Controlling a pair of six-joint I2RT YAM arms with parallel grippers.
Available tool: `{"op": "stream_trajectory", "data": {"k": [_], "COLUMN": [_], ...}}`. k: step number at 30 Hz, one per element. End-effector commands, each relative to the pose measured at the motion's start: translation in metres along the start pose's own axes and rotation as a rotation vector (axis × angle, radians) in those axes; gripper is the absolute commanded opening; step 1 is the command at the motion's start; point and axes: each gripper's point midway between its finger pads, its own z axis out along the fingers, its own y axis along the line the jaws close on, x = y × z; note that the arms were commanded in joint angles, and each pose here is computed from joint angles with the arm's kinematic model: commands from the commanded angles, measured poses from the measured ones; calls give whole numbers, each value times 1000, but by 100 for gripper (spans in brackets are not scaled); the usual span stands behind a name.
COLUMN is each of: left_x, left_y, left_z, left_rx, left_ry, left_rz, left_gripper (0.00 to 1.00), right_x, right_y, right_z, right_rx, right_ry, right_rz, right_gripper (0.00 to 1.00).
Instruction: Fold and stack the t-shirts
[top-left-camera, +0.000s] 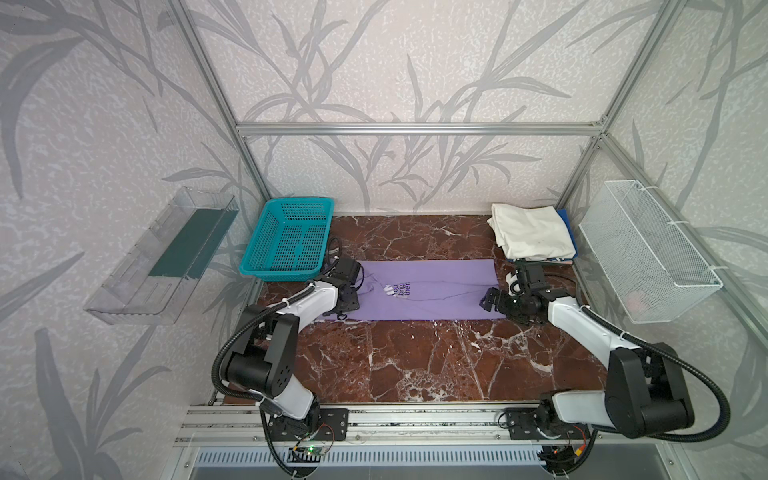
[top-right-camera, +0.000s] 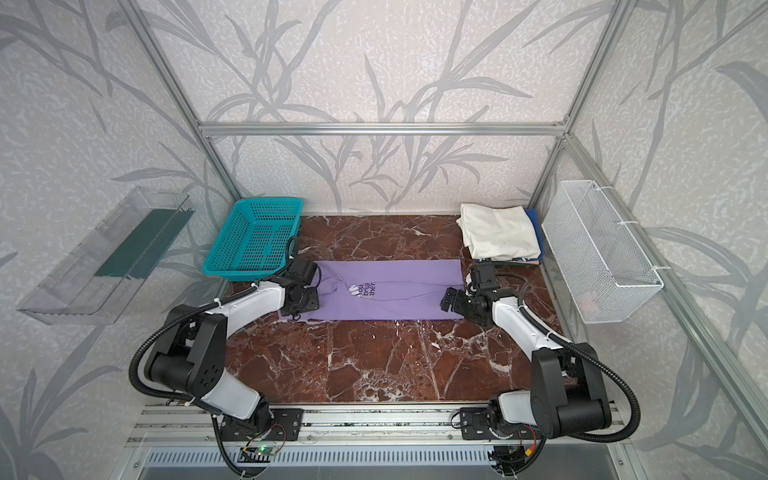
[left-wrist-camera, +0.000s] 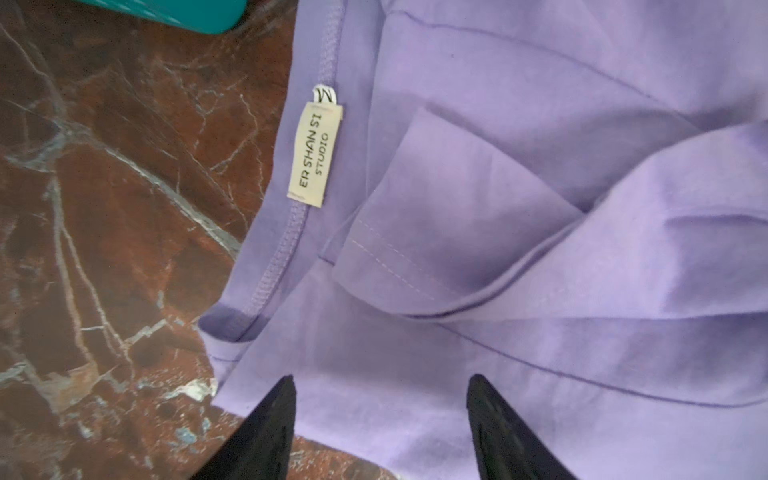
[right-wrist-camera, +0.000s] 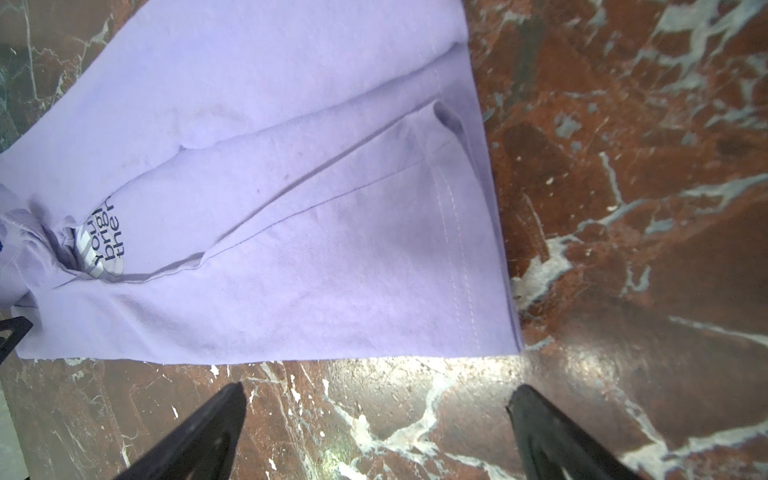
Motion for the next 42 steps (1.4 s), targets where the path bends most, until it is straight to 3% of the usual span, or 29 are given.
{"op": "stream_trajectory", "data": {"k": [1, 14, 35, 42], "left_x": [-14, -28, -71, -76], "left_y": [-16, -17, -37, -44], "left_z": [-5, 17, 35, 42], "left_rx": [91, 29, -12, -2], "left_ry": [-43, -42, -68, -64], "left_rz": [-35, -27, 26, 42], "left_gripper": [60, 43, 41, 34], "right_x": [2, 9, 23, 24], "right_y": [1, -7, -24, -24], "right_z": [-5, -2, 8, 6], "right_rx": [-12, 12, 86, 88], "right_ry": [0, 13, 86, 88], "right_rz": [3, 1, 28, 31], "right_gripper": [99, 99, 99, 99]}}
